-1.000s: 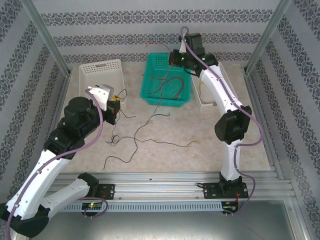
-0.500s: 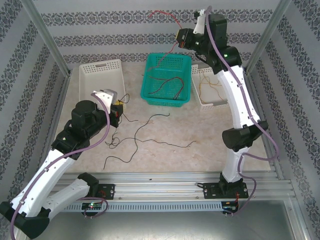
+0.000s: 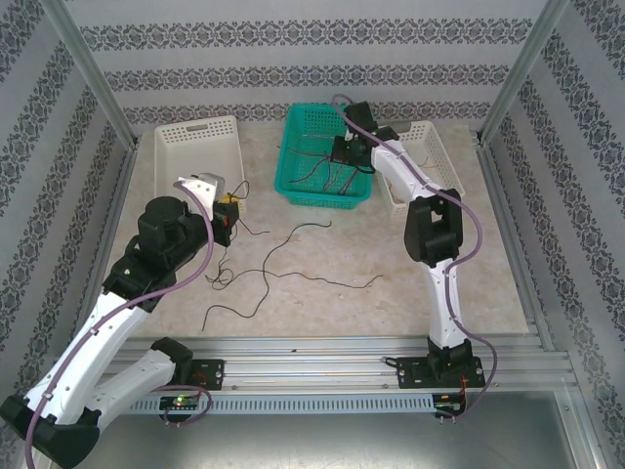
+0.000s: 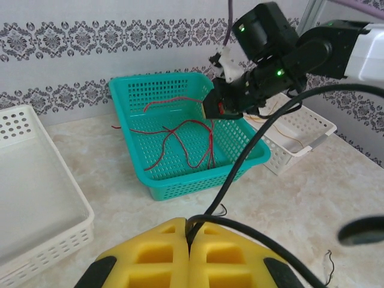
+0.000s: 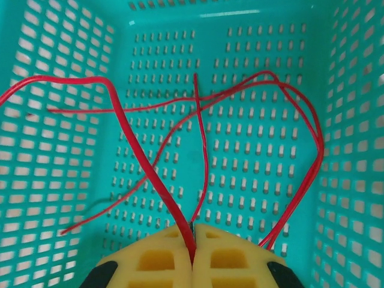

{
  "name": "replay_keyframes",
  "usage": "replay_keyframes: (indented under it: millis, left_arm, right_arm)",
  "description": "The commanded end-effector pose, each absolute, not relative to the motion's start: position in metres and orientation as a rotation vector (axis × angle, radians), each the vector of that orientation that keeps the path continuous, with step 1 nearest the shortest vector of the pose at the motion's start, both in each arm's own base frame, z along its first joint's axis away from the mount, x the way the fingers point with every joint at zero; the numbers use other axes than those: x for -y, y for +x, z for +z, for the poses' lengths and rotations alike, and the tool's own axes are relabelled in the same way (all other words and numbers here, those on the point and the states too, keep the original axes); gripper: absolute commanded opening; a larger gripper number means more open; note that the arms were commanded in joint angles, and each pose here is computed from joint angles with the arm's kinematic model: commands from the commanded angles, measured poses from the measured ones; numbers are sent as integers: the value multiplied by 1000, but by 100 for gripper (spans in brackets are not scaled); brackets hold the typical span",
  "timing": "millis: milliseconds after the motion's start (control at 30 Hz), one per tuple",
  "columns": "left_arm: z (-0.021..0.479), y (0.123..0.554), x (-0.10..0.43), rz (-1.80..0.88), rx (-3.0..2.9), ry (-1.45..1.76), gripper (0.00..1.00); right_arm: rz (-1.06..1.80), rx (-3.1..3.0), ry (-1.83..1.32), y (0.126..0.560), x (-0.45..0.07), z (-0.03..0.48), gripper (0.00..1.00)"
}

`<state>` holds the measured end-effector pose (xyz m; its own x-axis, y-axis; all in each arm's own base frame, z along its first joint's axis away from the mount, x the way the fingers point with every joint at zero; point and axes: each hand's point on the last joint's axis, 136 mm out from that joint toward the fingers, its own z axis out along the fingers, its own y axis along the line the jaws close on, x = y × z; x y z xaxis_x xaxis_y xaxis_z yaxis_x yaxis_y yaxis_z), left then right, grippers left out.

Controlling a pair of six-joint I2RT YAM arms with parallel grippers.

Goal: Untangle the cables

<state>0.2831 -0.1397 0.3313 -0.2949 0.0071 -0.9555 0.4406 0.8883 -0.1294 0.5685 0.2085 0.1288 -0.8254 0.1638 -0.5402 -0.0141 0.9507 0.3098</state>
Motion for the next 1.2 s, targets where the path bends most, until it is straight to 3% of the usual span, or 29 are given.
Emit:
replay_keyframes:
  millis: [0, 133, 267, 367, 800, 1167]
  left_arm:
    - [340, 284, 139, -460, -1790, 318, 0]
    - [338, 284, 139, -460, -1791, 321, 0]
    - [337, 284, 140, -465, -1795, 325, 0]
    - [337, 284, 140, -465, -1794, 325, 0]
    - [333, 284, 141, -472, -1804, 329, 0]
    - [330, 286, 141, -467, -1813, 329, 0]
  right_arm:
    - [280, -2510, 48, 569, -214, 131, 0]
    - [257, -2560, 88, 564, -208, 119, 0]
    - [236, -2577, 125, 559, -199, 116, 15]
    - [236, -2579, 110, 555, -199, 121, 19]
    - [300, -2441, 74, 529, -195, 214, 39]
    - [487, -2332, -92, 469, -216, 276, 49]
